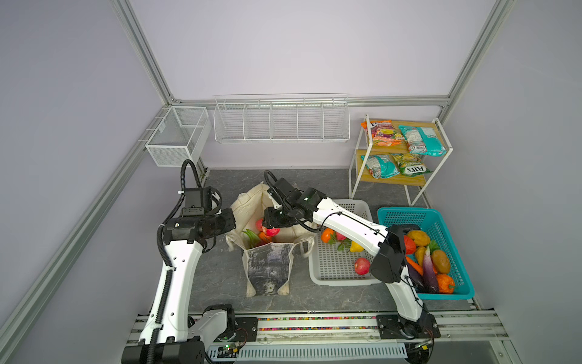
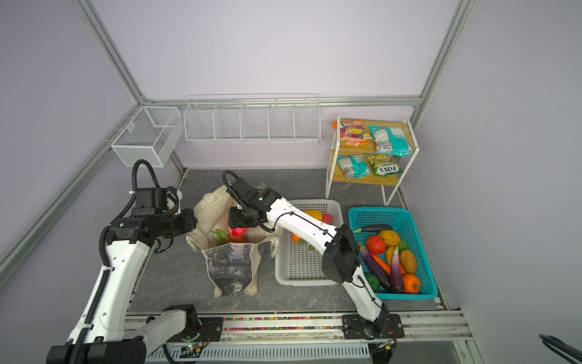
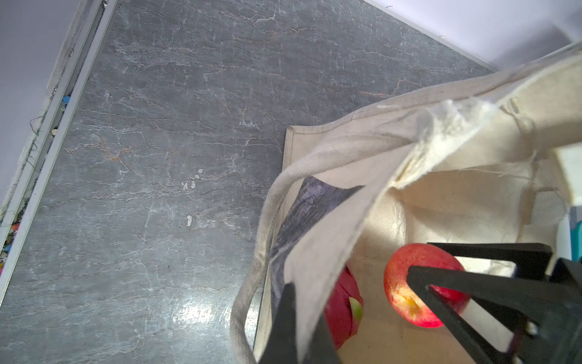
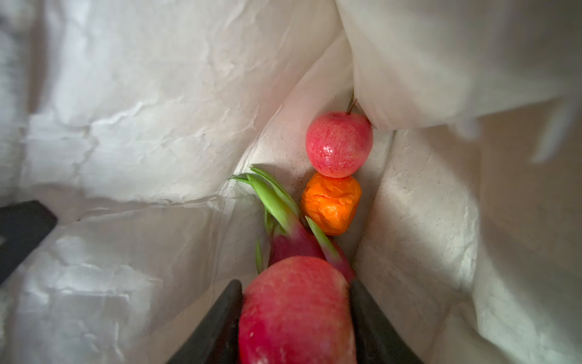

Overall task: Place the food into the grocery bag and tie it
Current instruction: 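Lift the red apple with the right gripper and carry it over the tote, then lower the red apple into the tote and open the right gripper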

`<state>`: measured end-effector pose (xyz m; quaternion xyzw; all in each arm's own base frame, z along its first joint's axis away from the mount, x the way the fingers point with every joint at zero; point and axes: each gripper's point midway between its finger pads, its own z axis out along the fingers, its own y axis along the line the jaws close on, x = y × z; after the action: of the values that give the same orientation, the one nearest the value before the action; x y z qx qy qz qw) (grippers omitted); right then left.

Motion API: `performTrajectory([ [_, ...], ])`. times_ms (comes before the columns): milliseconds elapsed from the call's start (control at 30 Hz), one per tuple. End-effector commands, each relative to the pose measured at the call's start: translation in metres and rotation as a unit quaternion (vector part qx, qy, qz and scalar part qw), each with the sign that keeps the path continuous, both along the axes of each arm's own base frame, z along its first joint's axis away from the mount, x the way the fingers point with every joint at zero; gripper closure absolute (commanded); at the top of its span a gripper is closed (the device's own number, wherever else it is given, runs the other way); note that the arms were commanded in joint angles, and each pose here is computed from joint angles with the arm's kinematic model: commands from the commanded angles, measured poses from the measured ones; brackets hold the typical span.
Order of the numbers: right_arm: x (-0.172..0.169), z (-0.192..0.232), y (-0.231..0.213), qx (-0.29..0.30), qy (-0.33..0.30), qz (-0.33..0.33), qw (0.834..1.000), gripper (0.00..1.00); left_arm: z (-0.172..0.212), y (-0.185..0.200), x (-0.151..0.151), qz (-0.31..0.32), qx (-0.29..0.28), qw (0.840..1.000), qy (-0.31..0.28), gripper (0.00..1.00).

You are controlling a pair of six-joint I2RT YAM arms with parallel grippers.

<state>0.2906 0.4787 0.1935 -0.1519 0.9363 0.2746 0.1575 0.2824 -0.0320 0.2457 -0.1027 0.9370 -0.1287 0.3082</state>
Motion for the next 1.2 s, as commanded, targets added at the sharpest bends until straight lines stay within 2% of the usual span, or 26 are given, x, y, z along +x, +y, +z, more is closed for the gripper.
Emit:
performTrajectory([
  [0, 0.006, -0.010, -0.005, -0.020, -0.010, -0.006, 1.000, 0.49, 0.014, 0.000, -0.001, 0.000, -0.002, 1.000, -0.016, 1.00],
  [533, 0.012, -0.012, -0.006, -0.024, -0.020, -0.020, 0.999, 0.28, 0.015, -0.001, -0.001, -0.002, -0.004, 1.000, -0.018, 1.00],
  [867, 0.010, 0.031, -0.012, -0.003, -0.062, -0.018, 0.998, 0.01, 0.013, -0.001, -0.001, -0.002, -0.004, 1.000, -0.017, 1.00],
  [900, 0.010, 0.037, -0.013, 0.000, -0.066, -0.018, 0.998, 0.01, 0.014, -0.001, -0.001, -0.002, -0.004, 1.000, -0.018, 1.00],
  [967, 0.009, 0.054, -0.016, 0.008, -0.075, -0.021, 0.997, 0.12, 0.014, -0.001, 0.000, -0.002, -0.004, 1.000, -0.019, 1.00],
  [1167, 0.004, 0.121, -0.026, 0.041, -0.133, -0.023, 0.990, 0.12, 0.013, 0.000, 0.000, -0.001, -0.003, 1.000, -0.018, 1.00],
])
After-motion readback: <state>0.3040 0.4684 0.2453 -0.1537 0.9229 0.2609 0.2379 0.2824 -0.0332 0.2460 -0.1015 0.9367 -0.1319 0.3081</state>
